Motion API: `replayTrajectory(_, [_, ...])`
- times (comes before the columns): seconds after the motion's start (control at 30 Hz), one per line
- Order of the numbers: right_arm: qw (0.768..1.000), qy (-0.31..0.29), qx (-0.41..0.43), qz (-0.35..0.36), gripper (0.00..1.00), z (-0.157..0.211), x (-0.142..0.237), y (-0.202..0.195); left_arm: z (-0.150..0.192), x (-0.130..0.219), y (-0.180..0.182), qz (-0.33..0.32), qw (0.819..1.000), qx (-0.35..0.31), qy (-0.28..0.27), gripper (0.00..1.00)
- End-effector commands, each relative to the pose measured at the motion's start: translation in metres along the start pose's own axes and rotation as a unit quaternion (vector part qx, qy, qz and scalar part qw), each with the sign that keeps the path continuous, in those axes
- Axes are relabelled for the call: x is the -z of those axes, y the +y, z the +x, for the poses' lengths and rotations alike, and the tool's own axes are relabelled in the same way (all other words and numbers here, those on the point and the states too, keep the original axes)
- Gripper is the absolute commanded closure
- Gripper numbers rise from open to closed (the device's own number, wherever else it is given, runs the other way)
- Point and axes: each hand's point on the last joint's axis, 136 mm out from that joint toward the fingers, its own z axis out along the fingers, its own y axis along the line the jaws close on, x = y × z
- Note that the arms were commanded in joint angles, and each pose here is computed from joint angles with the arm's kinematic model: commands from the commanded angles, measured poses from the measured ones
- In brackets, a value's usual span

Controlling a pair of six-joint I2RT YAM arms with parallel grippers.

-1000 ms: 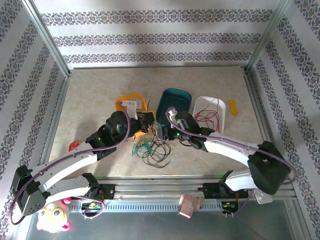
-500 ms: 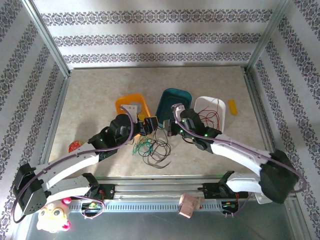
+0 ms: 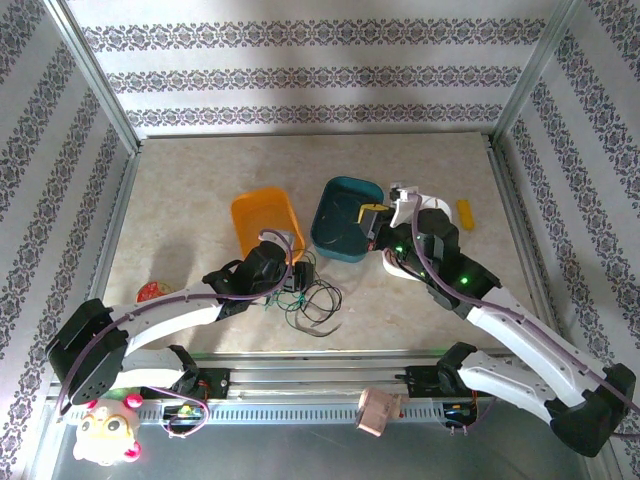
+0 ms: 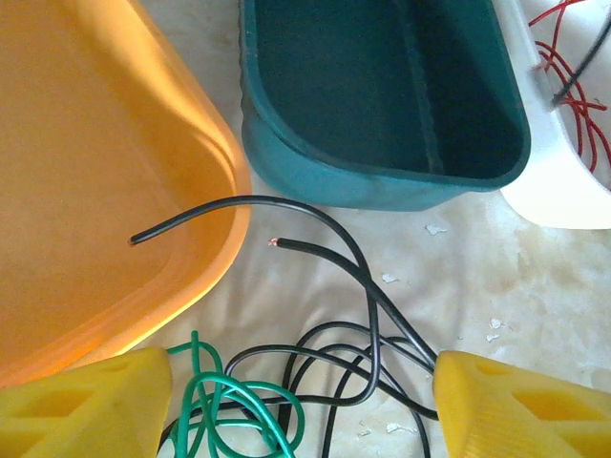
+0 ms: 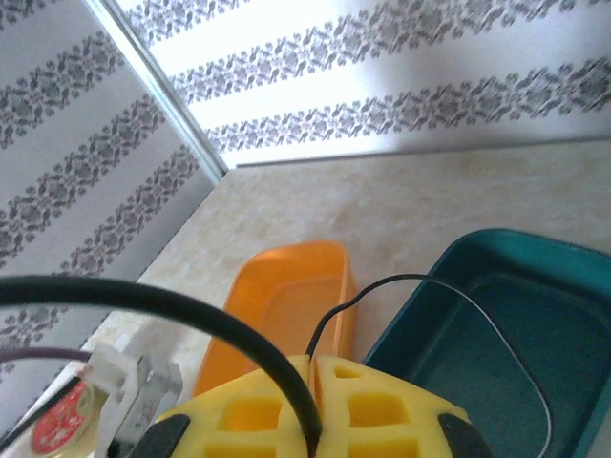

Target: Untangle the cables

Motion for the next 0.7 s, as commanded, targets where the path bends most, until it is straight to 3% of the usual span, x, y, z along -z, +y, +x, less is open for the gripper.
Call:
replayTrajectory(0.0, [0.999,-0.047,0.011,0.024,0.98,-0.033,0.004,-0.010,0.007,-0.004,0.006,-0.004,1.000,0.003,0.007,0.28])
replayTrajectory(0.37, [0.999,0.025,-0.040,0.020,0.98,-0.020,-0.065,-0.058,0.001,0.000,0.005,-0.008,1.000,0.006,-0.008,0.26])
replayTrajectory(0.6, [0.991,0.092,-0.082,0.058,0.96,0.030,-0.107,-0.092,0.000,0.001,0.006,-0.011,1.000,0.006,-0.009,0.26])
replayTrajectory(0.67, [0.986,0.109,-0.096,0.086,0.92,0.047,-0.113,-0.107,-0.001,0.002,0.005,-0.011,1.000,0.007,-0.010,0.26])
